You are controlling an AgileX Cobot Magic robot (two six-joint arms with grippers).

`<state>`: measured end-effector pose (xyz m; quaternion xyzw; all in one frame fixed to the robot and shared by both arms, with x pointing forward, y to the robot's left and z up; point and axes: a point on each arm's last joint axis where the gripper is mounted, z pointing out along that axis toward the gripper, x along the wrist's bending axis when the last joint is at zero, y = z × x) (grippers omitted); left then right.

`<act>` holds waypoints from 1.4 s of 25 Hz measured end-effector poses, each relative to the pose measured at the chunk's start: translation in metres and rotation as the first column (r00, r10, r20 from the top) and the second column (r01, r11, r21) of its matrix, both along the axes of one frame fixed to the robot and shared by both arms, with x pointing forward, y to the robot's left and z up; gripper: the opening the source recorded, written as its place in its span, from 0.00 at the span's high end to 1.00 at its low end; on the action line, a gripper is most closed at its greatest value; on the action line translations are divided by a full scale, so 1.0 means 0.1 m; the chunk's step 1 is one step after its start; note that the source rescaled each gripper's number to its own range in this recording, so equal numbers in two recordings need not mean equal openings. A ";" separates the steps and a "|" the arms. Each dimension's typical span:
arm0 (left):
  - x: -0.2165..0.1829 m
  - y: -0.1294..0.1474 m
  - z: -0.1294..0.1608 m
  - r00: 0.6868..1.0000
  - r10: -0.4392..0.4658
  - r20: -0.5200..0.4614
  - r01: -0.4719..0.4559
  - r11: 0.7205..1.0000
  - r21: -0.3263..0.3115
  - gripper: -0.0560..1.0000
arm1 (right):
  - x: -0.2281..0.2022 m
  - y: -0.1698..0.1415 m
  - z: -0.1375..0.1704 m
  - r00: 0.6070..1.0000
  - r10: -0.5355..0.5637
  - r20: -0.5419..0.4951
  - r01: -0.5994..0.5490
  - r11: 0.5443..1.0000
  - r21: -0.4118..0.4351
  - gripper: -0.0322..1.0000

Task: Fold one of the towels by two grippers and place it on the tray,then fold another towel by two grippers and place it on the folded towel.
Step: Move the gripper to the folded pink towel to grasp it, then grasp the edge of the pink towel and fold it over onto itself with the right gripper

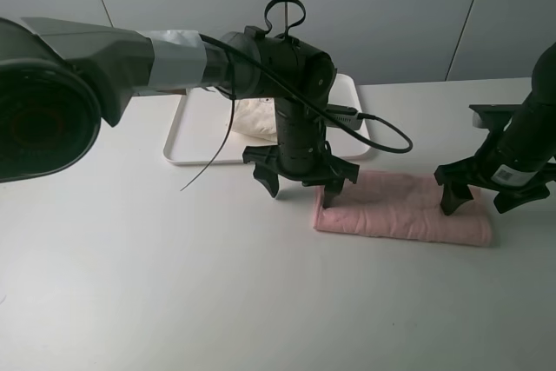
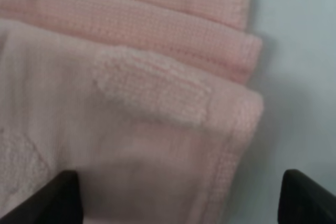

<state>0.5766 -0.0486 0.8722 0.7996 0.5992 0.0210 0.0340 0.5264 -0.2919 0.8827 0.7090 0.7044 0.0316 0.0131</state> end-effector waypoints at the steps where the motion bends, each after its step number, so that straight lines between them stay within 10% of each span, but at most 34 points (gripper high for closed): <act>1: 0.00 0.00 0.00 1.000 0.000 0.000 0.000 1.000 0.000 0.01 | 0.00 0.00 0.00 1.000 -0.004 0.002 0.004 1.000 -0.006 0.18; 22: 0.00 -0.01 0.00 1.000 -0.010 -0.004 0.009 1.000 -0.013 0.01 | 0.03 -0.03 -0.18 0.998 -0.031 -0.063 0.028 0.998 -0.047 0.22; 35: -0.01 -0.02 0.00 1.000 -0.009 -0.007 0.009 1.000 -0.024 0.01 | 0.04 0.05 -0.21 0.994 -0.083 -0.066 0.083 0.997 -0.004 0.90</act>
